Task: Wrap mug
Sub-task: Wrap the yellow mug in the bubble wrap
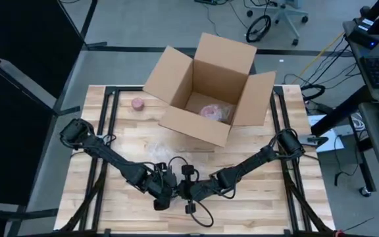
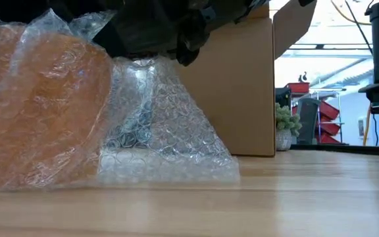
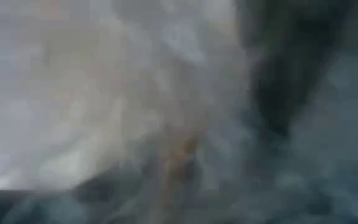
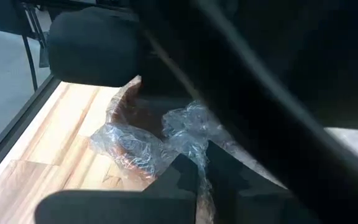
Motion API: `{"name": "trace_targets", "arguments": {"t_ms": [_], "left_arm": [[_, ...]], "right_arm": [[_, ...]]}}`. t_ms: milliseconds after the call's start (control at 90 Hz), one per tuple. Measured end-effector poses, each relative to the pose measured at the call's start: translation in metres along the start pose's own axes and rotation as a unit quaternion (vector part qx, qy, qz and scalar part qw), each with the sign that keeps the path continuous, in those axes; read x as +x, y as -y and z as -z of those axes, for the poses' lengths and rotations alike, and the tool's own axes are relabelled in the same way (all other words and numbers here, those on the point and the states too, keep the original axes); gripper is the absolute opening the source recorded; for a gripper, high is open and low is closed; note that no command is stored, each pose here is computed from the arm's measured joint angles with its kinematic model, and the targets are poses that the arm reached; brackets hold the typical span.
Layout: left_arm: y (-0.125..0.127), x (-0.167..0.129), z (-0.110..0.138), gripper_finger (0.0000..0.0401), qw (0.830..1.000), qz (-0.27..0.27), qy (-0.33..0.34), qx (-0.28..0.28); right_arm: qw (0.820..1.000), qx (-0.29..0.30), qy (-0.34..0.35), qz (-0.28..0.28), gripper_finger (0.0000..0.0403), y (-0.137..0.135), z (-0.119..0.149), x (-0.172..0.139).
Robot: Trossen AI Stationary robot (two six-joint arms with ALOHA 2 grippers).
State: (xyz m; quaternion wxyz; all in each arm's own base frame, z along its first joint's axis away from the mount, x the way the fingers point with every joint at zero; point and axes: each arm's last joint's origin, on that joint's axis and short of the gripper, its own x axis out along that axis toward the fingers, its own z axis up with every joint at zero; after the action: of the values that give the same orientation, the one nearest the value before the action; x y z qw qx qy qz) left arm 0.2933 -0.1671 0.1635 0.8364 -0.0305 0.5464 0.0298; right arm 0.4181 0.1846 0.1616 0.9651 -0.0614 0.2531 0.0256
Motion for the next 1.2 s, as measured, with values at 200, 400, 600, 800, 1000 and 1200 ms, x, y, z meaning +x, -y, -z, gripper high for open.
{"name": "trace_targets", "arguments": {"t_ms": [200,400,600,800,1000,1200], "left_arm": [[-0.001,0.0,0.0,0.0034,1.0,0.003,-0.008,-0.005],[-0.001,0.0,0.001,0.0034,1.0,0.002,-0.007,-0.004],[0.0,0.0,0.001,0.0034,1.0,0.003,-0.006,-0.004],[0.0,0.0,0.0,0.0034,1.0,0.003,-0.005,-0.003],[0.001,0.0,0.0,0.0033,1.0,0.003,-0.002,0.0],[0.0,0.0,0.0,0.003,1.0,0.002,-0.003,0.001]], "right_arm": [[1.0,0.001,0.001,0.0,0.0,0.0,0.0,0.0],[1.0,0.025,0.005,-0.001,0.0,-0.001,-0.001,0.0],[0.998,0.066,0.013,-0.001,0.0002,-0.001,-0.002,0.0],[0.999,0.04,0.016,-0.004,0.0058,-0.004,-0.006,-0.006],[1.0,-0.002,0.011,-0.008,0.0157,-0.005,-0.016,-0.021],[1.0,-0.014,-0.014,-0.013,0.0211,0.001,-0.035,-0.046]]}}
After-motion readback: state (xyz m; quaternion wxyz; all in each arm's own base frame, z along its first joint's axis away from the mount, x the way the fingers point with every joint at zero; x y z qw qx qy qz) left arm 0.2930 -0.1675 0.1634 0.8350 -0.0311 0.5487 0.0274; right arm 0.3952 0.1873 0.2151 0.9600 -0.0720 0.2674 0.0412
